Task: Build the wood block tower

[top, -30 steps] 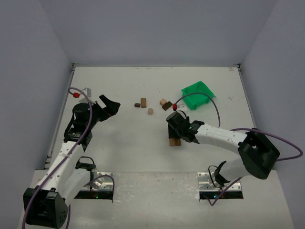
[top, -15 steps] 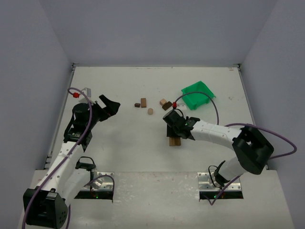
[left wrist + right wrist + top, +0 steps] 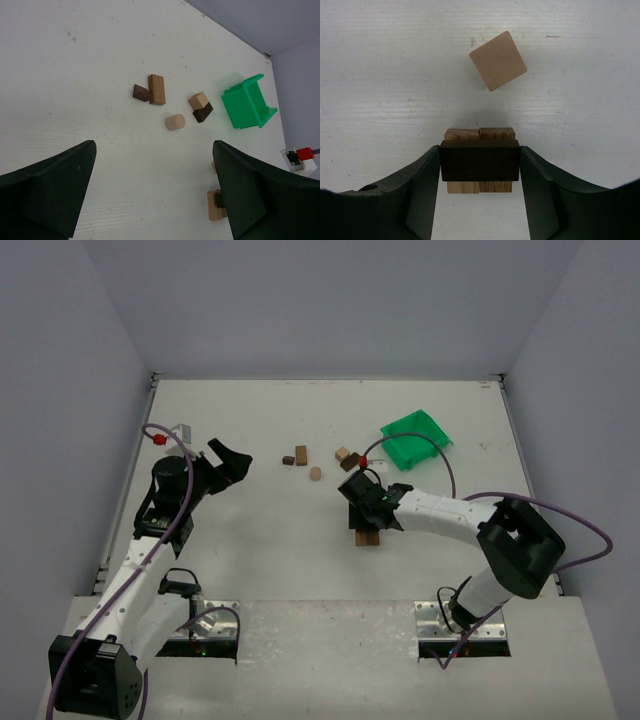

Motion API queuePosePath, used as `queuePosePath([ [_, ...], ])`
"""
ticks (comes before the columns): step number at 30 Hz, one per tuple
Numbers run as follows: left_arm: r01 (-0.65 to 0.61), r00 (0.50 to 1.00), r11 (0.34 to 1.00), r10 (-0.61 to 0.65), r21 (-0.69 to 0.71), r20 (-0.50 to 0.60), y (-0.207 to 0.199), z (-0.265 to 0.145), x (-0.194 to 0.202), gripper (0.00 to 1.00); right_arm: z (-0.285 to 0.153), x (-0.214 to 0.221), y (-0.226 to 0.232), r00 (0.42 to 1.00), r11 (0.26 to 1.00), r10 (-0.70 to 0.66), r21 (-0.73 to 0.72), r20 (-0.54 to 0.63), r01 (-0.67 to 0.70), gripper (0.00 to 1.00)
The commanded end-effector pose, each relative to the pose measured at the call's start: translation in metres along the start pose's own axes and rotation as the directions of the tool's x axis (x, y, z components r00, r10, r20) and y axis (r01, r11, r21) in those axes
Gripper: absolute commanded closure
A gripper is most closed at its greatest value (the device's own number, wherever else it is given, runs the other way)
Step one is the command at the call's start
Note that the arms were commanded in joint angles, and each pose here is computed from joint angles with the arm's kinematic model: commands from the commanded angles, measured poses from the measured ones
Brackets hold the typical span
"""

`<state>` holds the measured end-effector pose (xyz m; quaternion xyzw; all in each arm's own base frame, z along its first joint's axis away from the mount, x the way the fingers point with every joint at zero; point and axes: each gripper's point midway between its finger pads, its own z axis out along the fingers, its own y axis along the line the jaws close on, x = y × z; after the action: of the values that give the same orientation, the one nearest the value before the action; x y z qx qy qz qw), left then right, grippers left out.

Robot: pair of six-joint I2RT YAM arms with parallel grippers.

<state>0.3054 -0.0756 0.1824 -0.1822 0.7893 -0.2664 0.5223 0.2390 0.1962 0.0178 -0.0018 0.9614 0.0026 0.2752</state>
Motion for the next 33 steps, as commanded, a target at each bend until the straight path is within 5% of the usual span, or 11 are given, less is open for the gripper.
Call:
queuePosePath([
  [1, -0.018, 0.999, 0.999, 0.016, 0.037, 0.048, -0.01, -0.001, -0.0129, 0.0, -0.0042, -0.0148, 0.0099, 0.999, 0.999, 0.034, -0.013, 0.033, -0.034, 0.54],
  [33, -0.016, 0.999, 0.999, 0.014, 0.044, 0.044, -0.0105, -0.0002, -0.0112, 0.0, 0.0008, -0.0084, 0.0102, 0.999, 0.999, 0.036, 0.005, -0.005, -0.036, 0.48],
])
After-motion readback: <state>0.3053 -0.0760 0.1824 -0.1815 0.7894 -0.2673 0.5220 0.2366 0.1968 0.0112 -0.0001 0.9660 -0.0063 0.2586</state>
